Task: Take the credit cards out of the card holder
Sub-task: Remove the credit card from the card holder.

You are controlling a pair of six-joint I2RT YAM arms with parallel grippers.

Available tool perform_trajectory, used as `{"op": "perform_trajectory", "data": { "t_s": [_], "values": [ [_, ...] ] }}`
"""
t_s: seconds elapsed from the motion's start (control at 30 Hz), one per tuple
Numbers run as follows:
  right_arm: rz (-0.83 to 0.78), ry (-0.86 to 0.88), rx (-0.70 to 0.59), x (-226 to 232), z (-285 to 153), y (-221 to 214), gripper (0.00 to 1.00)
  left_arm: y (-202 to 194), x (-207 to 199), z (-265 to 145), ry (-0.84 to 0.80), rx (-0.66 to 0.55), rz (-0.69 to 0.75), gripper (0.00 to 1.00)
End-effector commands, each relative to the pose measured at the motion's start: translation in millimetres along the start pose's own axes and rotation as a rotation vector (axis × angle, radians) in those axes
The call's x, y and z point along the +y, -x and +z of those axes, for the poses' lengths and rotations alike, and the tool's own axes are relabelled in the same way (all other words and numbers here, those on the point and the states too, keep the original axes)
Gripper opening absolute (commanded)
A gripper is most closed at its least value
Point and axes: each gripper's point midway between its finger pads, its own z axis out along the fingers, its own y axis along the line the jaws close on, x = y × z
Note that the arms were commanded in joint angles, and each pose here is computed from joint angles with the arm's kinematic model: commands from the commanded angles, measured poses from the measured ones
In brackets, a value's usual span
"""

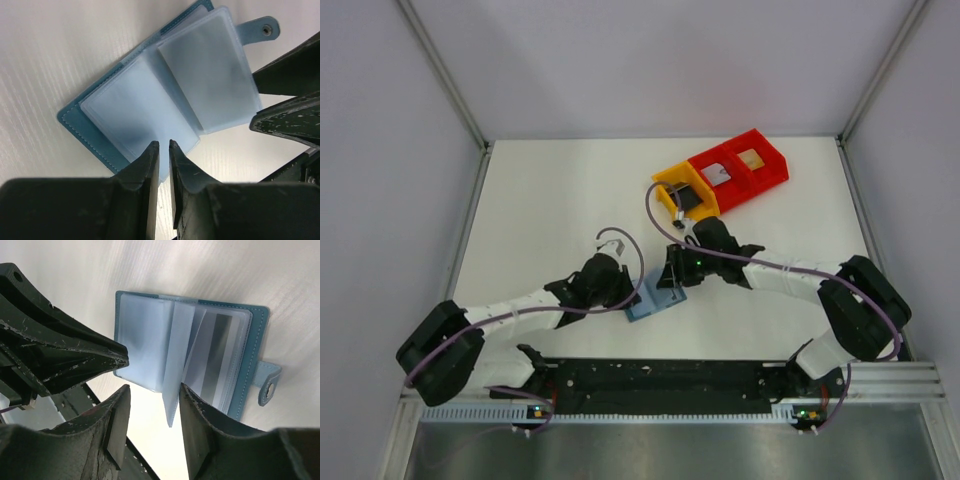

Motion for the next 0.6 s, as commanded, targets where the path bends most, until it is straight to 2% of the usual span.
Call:
{"op": "perform_trajectory", "data": {
  "t_s": [0.0,0.23,0.57],
  "values": [
    [-0.06,0.008,-0.061,17,-9,23,0.45,-4,6,6,0.035,0.019,0.005,0.18],
    [-0.078,-0.134,-0.092,-6,-13,30,0.51,-6,7,11,0.042,0.04,0.01,0.18],
    [-0.077,-0.138,-0.05,-14,4,21,0.51,-13,13,10,0.065,0.071,0.01,0.17]
  ]
}}
